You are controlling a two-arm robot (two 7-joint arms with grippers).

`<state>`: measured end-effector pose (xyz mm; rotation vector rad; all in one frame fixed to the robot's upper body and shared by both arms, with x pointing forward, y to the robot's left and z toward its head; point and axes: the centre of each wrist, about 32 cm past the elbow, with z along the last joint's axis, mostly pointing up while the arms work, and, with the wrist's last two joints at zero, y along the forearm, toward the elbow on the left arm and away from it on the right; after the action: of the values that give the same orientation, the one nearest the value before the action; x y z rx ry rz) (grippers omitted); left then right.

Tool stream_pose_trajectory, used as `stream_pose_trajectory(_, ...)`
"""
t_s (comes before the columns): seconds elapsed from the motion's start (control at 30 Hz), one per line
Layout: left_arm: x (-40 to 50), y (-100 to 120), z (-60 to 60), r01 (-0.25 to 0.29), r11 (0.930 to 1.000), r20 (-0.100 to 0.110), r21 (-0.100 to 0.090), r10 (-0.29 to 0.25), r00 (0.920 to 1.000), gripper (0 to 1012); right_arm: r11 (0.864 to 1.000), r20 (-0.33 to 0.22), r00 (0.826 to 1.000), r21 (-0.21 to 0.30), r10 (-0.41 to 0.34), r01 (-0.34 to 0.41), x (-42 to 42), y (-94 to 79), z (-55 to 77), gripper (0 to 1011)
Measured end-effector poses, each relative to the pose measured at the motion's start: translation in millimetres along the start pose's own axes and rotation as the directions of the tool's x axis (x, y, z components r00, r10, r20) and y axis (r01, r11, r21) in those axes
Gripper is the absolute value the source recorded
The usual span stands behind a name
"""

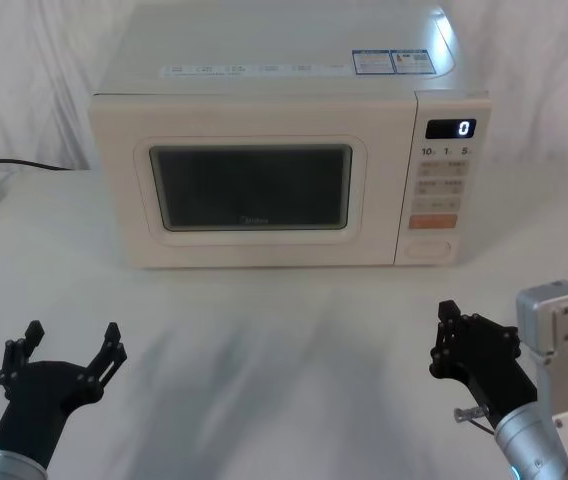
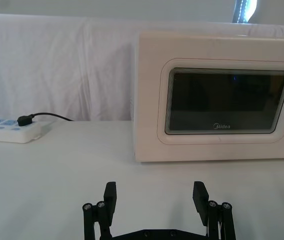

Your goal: Press the button to open the microwave door with one hand; close the microwave door with the other hand.

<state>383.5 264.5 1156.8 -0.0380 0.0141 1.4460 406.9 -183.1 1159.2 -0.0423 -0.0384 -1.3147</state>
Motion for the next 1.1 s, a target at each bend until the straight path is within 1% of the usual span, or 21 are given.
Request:
stream_pose_trajectory(0.23, 0.0, 0, 0.0, 0.0, 1.0, 0.0, 0.0, 0.0, 1.0, 1001, 1.0, -0.008, 1.0, -0.012, -0.008, 0.007, 0.3, 10.5, 3.0, 0)
stream_pose_trajectory(0.47, 0.0, 0, 0.0, 0.0, 1.0, 0.0, 0.0, 0.0, 1.0, 1001, 0.999, 0.004, 1.0, -0.043, -0.031, 0.031, 3.3, 24.4, 4.9, 0)
stream_pose_trajectory(0.5, 0.0, 0, 0.0, 0.0, 1.0, 0.0, 0.0, 0.0, 1.0, 1001, 0.999, 0.004, 1.0, -0.043, -0.031, 0.031, 3.3, 24.4, 4.9, 0)
stream_pose_trajectory(0.57, 0.0, 0, 0.0, 0.0, 1.0, 0.0, 0.0, 0.0, 1.0, 1001, 0.998, 0.009, 0.999, -0.054, -0.036, 0.037, 4.5, 30.7, 4.8, 0)
stream_pose_trajectory(0.7, 0.0, 0, 0.0, 0.0, 1.0, 0.0, 0.0, 0.0, 1.0, 1001, 0.997, 0.019, 0.999, -0.062, -0.036, 0.037, 6.2, 37.3, 4.6, 0)
stream_pose_trajectory(0.9, 0.0, 0, 0.0, 0.0, 1.0, 0.0, 0.0, 0.0, 1.0, 1001, 0.997, 0.04, 0.999, -0.076, -0.026, 0.029, 10.7, 52.4, 3.1, 0)
stream_pose_trajectory(0.97, 0.0, 0, 0.0, 0.0, 1.0, 0.0, 0.0, 0.0, 1.0, 1001, 0.997, 0.042, 0.999, -0.077, -0.026, 0.029, 11.3, 53.8, 3.1, 0)
stream_pose_trajectory(1.1, 0.0, 0, 0.0, 0.0, 1.0, 0.0, 0.0, 0.0, 1.0, 1001, 0.996, 0.051, 0.999, -0.084, -0.019, 0.023, 16.1, 66.2, 1.1, 0)
